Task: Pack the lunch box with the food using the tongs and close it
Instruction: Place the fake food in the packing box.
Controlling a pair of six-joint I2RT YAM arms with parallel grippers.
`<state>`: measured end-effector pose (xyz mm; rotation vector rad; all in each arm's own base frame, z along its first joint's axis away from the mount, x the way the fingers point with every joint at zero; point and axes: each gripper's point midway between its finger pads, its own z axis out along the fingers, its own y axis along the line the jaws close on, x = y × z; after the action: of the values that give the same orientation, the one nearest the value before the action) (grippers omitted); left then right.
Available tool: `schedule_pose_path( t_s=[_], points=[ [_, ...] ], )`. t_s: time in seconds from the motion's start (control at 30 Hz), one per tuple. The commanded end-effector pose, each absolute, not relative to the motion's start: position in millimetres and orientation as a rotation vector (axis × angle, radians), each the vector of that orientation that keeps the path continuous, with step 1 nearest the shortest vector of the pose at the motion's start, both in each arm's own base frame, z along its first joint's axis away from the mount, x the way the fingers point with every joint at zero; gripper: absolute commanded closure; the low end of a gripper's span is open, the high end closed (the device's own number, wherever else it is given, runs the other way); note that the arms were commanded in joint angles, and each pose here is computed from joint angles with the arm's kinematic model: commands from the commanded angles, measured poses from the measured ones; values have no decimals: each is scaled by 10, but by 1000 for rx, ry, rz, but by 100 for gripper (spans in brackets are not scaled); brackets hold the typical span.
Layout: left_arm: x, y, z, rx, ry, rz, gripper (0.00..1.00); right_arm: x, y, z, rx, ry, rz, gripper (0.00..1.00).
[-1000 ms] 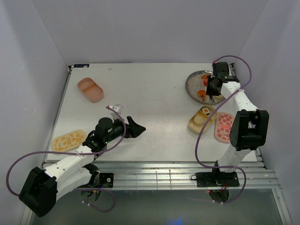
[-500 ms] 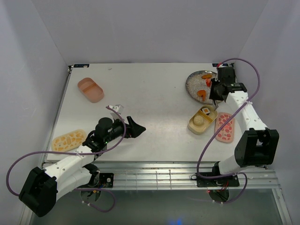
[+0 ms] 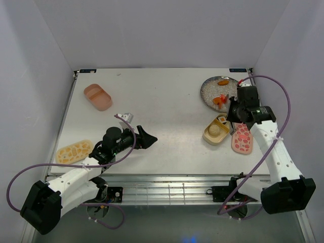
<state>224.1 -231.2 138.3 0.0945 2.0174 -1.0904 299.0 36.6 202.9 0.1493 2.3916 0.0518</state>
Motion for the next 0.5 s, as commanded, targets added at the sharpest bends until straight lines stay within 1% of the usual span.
schedule_pose_path(
  t_s=[0.0,0.17,0.47],
  points=[
    [2233,-2329,1449,106,1996,-1101,2,2711,498,1992,182,2428,110,92],
    [2244,-2329,1433,99,2004,-1098,2,2359,570,1926,235,2454,157,92],
    [2241,-2332,1394,102,2016,-1093,2,1917,561,1761,373,2512,192,92]
  ],
)
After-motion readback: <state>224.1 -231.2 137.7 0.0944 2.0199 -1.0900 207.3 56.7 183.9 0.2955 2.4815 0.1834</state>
